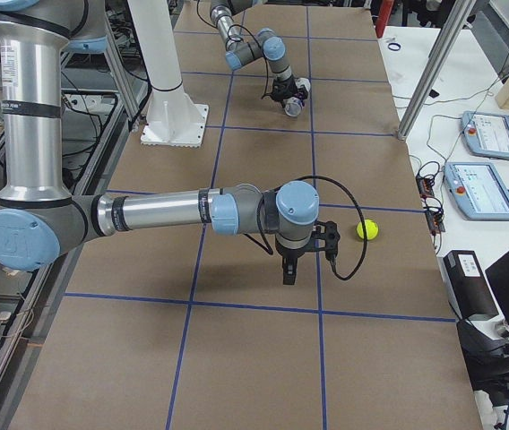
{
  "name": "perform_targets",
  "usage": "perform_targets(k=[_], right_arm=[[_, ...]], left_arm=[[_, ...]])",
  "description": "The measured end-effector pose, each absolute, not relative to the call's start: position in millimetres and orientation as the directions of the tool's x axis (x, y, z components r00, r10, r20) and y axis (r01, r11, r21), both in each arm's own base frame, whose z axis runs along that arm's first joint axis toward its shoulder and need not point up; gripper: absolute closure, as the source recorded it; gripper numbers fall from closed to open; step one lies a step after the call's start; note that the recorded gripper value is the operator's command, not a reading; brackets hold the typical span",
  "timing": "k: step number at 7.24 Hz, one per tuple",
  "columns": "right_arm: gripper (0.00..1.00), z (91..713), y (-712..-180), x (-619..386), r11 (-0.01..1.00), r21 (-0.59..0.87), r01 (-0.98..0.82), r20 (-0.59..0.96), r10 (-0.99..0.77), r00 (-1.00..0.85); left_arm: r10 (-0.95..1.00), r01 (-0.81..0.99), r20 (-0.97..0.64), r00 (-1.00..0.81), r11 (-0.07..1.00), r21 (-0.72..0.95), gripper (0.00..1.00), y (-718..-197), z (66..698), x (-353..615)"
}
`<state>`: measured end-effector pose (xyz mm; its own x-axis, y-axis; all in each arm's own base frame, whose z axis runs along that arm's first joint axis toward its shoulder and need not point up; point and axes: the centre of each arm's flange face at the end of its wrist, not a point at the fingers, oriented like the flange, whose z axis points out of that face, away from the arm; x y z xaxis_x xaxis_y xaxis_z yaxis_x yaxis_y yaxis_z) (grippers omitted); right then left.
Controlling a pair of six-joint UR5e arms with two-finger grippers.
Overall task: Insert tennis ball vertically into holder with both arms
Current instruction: 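Close the left gripper on the can's rim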
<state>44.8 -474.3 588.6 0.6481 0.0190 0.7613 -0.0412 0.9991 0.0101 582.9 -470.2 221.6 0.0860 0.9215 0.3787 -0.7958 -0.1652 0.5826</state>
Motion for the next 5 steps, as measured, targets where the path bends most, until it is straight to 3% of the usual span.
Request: perform_targets(k=[2,4,5], right_arm=[[0.00,588.4,-474.3,44.7,0.999,0.010,-0.041,0.762,0.019,0.647],[0.01,588.3,-474.3,44.4,0.999,0.011,-0.040,0.762,0.018,0.647],[0.01,588.4,-474.3,44.4,0.999,0.011,-0.040,0.762,0.018,0.647]], left_arm=[[0.923,-0.800,0.376,0.082,-0.164,0.577,0.02,-470.6,225.7,585.1],[0.923,-0.801,0.375,0.082,-0.163,0.576,0.26,-470.8,226.2,585.4],[0.924,-0.801,0.372,0.087,-0.158,0.578,0.33,-470.8,226.2,585.4]])
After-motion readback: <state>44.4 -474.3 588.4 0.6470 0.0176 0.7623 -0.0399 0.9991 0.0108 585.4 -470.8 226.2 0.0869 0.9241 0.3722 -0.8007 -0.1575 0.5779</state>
